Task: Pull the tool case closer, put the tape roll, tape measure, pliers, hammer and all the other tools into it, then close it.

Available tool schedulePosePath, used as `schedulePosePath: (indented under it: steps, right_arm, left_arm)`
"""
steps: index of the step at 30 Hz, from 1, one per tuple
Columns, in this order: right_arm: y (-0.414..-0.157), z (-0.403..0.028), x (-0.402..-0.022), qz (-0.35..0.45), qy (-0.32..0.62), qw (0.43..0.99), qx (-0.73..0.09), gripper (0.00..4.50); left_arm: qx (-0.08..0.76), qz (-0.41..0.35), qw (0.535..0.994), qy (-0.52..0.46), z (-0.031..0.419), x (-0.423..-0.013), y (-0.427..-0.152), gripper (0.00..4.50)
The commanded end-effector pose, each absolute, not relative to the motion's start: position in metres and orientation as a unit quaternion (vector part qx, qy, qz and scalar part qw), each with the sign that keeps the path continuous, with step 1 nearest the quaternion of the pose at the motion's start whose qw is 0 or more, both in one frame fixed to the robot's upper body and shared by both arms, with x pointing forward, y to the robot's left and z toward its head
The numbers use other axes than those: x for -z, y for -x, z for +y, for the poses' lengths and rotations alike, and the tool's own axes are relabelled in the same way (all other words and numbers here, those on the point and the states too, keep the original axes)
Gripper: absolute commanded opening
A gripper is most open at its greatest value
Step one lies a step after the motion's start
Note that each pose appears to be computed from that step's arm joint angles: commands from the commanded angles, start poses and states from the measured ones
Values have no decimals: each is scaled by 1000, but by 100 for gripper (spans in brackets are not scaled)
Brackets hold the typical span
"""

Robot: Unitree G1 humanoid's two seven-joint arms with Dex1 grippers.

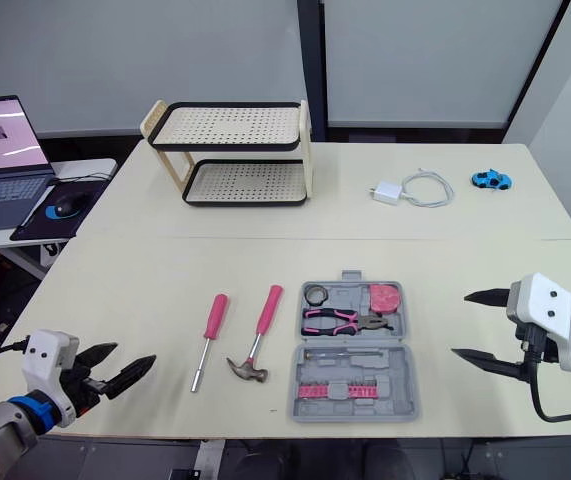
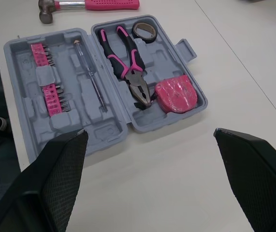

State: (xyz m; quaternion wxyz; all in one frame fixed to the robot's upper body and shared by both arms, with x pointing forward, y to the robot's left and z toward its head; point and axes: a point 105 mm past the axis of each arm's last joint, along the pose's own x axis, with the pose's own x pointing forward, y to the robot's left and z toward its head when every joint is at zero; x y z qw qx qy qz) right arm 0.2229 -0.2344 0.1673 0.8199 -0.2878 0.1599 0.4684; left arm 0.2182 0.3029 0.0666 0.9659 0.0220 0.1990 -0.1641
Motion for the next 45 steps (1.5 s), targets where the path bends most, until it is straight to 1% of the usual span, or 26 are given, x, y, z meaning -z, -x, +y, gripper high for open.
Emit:
schedulePosePath:
  steps: [1,5,9,16,22,26,33,38,45]
  right_arm:
    - [-222,-228,-174,147,298,813,-478,446]
    - [-221,-225,-173,147,297,811,-482,446]
    - [-220,-225,-173,149,295,810,-485,446]
    - [-221,-230,-172,153,319,803,-480,446]
    - [-225,-229,-176,131,331,804,-476,446]
    - [-227,-229,-175,116,355,794,-480,446]
    - [-223,-217,-175,107,341,778,-517,446]
    - [-217,-199,-179,109,316,760,-557,446]
    - [-217,-181,-181,95,308,744,-585,446]
  left_arm:
    - [197,171,965,-26,285,-79,-225,450]
    - [234,162,958,-24,257,-83,-228,450]
    - [243,149,958,-21,242,-88,-232,450]
    - [244,148,958,-24,234,-90,-234,450]
    - [239,148,959,-30,230,-92,-238,450]
    - [240,149,959,-30,227,-93,-238,450]
    - [253,167,953,-32,217,-85,-232,450]
    - [256,175,950,-28,208,-80,-231,450]
    - [265,187,946,-26,187,-74,-235,450]
